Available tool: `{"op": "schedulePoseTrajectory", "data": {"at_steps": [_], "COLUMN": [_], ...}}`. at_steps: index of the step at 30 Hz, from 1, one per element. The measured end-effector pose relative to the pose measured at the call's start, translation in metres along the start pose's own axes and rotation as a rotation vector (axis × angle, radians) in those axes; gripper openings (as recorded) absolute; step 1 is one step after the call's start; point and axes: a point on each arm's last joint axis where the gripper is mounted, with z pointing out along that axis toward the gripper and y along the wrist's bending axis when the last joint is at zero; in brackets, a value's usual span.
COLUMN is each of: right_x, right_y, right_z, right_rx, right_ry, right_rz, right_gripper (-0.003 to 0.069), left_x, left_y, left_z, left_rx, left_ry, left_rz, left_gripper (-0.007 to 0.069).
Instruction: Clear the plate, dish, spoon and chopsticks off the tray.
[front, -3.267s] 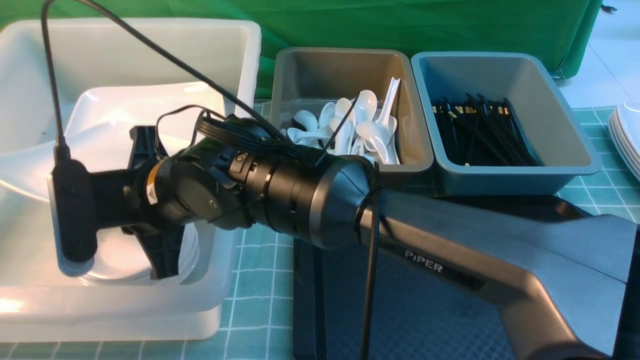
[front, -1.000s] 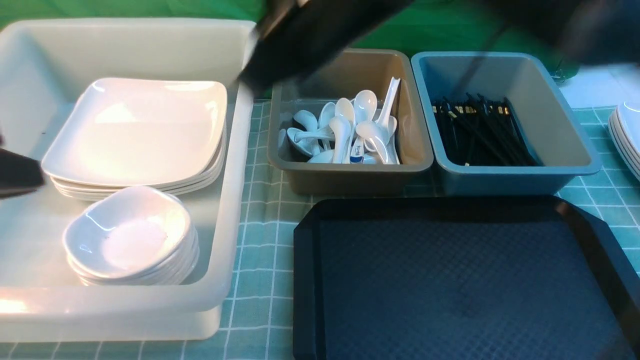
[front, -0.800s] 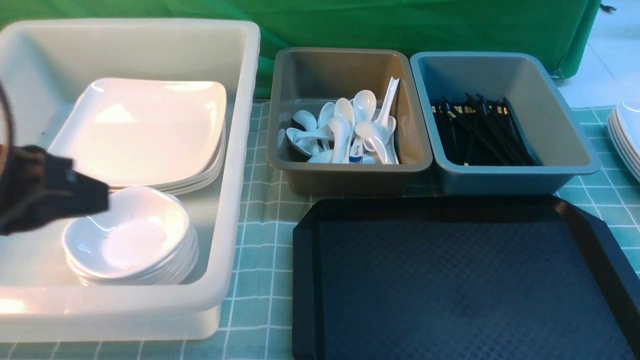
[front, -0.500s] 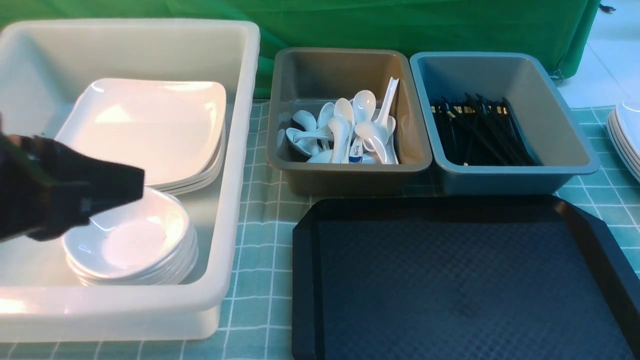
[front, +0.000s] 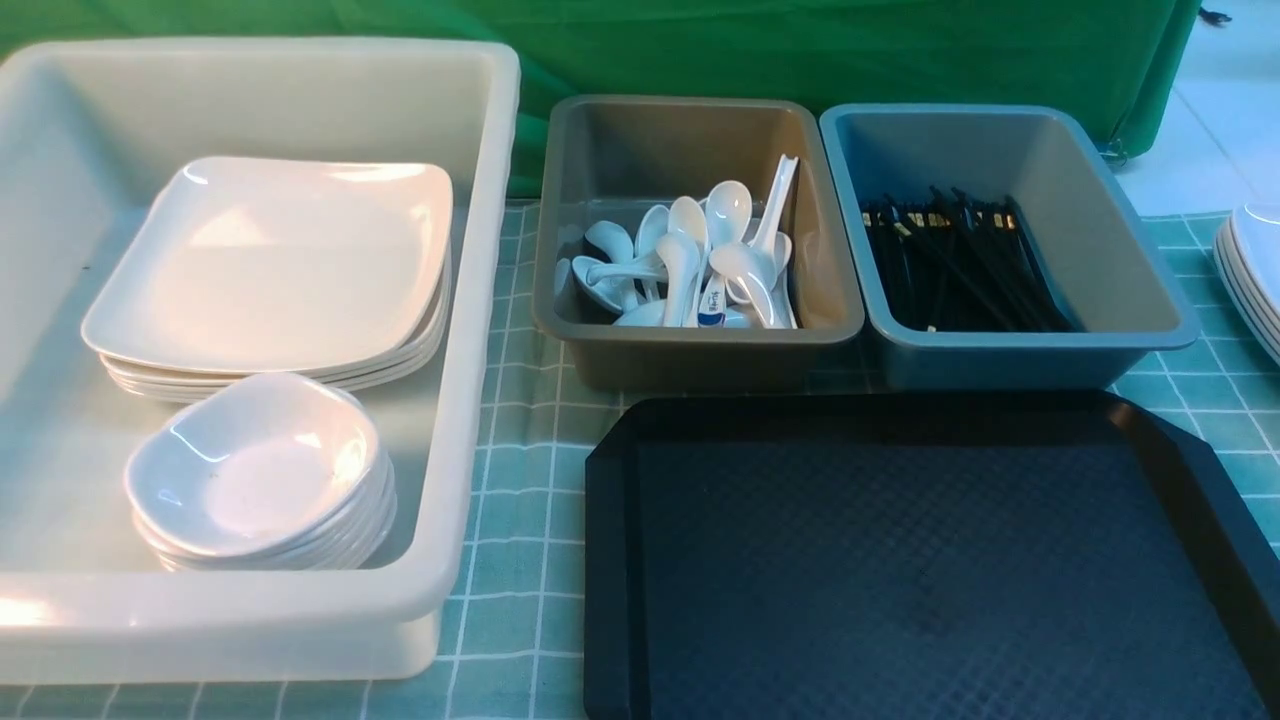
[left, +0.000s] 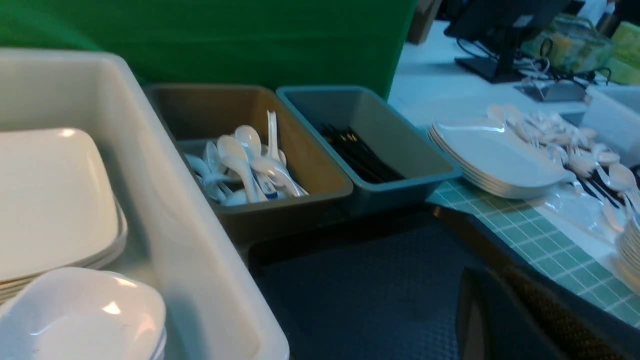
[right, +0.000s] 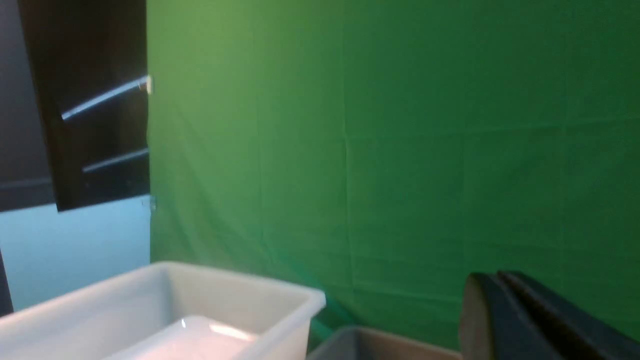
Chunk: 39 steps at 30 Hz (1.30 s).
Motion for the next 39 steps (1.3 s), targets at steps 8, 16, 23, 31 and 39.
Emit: {"op": "schedulePoseTrajectory", "data": {"at_steps": [8, 16, 23, 31, 39], "right_x": [-0.004, -0.004, -0.004, -0.004, -0.004], "right_y": [0.0, 0.0, 0.0, 0.0, 0.0], "right_z": [-0.004, -0.004, -0.004, -0.004, -0.004], "right_rx": [-0.001, -0.001, -0.001, -0.001, -0.001], "right_ry": [-0.037, -0.037, -0.037, -0.037, -0.037], "right_rz": [0.0, 0.0, 0.0, 0.0, 0.0], "right_gripper": [0.0159, 0.0211, 0.0235, 0.0237, 0.0238], "left_x": [0.008, 0.006, 0.008, 0.015, 0.112], "left_y": [-0.002, -0.001, -0.001, 0.014, 0.083], "left_z": [-0.026, -0.026, -0.025, -0.011, 0.048], "left_rx": [-0.087, -0.093, -0.099, -0.176, -0.541], "left_ry": [-0.126, -0.143, -0.116, -0.168, -0.277], "left_rz": [-0.052, -0.051, -0.047, 0.099, 0.052], "left_gripper": [0.0011, 0.0014, 0.0017, 0.0018, 0.0018]}}
